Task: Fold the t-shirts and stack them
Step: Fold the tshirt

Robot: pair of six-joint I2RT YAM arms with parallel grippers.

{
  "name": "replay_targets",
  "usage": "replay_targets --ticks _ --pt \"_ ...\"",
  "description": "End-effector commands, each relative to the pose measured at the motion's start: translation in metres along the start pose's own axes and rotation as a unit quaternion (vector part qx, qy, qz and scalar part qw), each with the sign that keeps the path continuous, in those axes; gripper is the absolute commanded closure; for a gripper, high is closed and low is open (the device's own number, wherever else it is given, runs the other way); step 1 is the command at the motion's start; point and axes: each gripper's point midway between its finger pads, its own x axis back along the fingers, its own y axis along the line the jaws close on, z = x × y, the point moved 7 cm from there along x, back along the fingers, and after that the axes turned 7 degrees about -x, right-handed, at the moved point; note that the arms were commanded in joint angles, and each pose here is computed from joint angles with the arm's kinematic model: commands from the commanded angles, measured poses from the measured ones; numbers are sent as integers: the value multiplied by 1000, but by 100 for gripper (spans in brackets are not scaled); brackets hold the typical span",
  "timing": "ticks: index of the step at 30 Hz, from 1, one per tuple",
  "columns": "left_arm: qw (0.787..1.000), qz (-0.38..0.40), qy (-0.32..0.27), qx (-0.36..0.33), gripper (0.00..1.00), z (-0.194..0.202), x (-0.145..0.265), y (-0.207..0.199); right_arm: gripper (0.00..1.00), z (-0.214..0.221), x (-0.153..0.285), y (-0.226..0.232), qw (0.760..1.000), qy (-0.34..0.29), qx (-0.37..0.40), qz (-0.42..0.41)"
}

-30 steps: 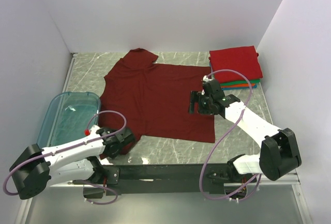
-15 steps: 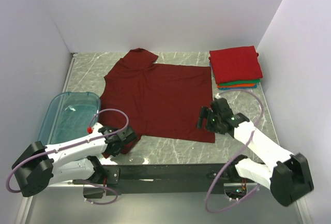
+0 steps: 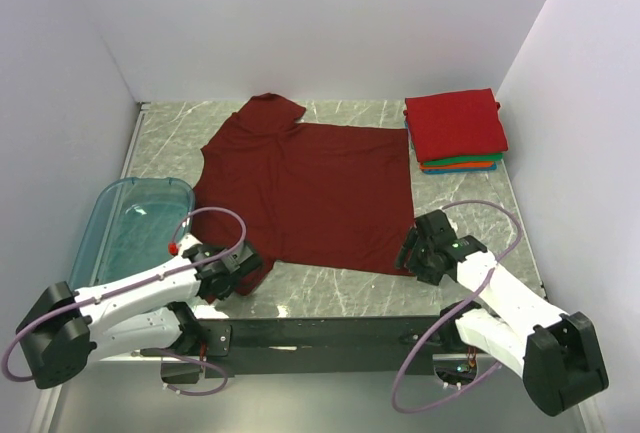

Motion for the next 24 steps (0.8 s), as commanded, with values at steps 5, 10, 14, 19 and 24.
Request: replay_targets --ticks 5,10,14,19,24 --pt "999 28 -17 2 100 -10 11 -9 41 -2 -9 -2 1000 -11 -27 11" --pt "999 28 -29 5 99 -16 15 -10 67 -6 -5 -1 999 -24 -25 13" --pt "998 43 -36 4 100 -19 19 -16 81 -12 -3 1 999 -39 -19 19" --pt "997 48 -57 1 100 -29 29 -23 91 -16 1 7 999 -39 -10 10" --pt "995 59 -84 -9 100 -39 37 -35 93 -28 10 19 999 -51 8 0"
